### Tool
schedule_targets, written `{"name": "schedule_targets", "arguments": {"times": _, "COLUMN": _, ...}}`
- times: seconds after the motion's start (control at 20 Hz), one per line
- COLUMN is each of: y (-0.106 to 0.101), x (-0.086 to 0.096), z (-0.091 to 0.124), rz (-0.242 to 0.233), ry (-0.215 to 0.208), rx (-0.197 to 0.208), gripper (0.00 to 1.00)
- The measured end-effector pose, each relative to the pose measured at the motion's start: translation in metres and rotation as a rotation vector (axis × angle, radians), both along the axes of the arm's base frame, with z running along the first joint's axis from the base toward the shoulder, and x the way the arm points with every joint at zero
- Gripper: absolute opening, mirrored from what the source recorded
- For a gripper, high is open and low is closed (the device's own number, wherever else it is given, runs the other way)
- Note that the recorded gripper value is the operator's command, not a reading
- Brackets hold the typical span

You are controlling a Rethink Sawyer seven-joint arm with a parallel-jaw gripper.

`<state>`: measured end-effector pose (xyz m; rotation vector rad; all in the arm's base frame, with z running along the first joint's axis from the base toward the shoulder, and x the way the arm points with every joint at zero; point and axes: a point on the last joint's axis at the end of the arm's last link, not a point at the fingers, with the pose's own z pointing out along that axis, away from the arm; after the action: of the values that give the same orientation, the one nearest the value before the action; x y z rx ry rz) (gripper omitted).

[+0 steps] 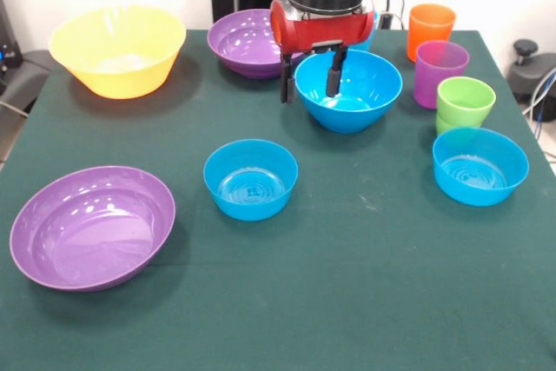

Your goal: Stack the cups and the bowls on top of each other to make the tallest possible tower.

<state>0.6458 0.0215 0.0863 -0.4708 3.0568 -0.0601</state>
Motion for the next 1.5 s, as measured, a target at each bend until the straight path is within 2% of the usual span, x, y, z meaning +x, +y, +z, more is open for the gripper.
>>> {"name": "schedule_targets", "arguments": {"times": 0.1, "y": -0.002, "x": 0.001, "z": 0.0, "rz": -0.003, "ry": -0.001, "rx": 0.0, "gripper": 1.0}}
{"name": "schedule_targets", "arguments": {"times": 0.4, "y": -0.027, "x": 0.009, "z": 0.0, "rz": -0.027, "ry": -0.007, "rx": -0.018, "gripper": 1.0}}
{"name": "schedule_targets", "arguments": {"times": 0.5, "y": -0.048, "x": 0.015, "z": 0.001, "rz": -0.041, "ry": -0.01, "rx": -0.037, "gripper": 1.0}}
{"name": "schedule_targets", "arguments": {"times": 0.7, "y": -0.071, "x": 0.02, "z": 0.003, "rz": -0.052, "ry": -0.014, "rx": -0.06, "gripper": 1.0}}
{"name": "schedule_targets", "arguments": {"times": 0.8, "y": -0.088, "x": 0.024, "z": 0.006, "rz": -0.056, "ry": -0.021, "rx": -0.077, "gripper": 1.0}}
{"name": "schedule_targets", "arguments": {"times": 0.95, "y": -0.108, "x": 0.031, "z": 0.01, "rz": -0.053, "ry": -0.036, "rx": -0.095, "gripper": 1.0}}
{"name": "schedule_targets", "arguments": {"times": 1.2, "y": -0.127, "x": 0.04, "z": 0.01, "rz": -0.039, "ry": -0.053, "rx": -0.104, "gripper": 1.0}}
{"name": "schedule_targets", "arguments": {"times": 1.5, "y": -0.141, "x": 0.047, "z": -0.002, "rz": 0.005, "ry": -0.058, "rx": -0.099, "gripper": 1.0}}
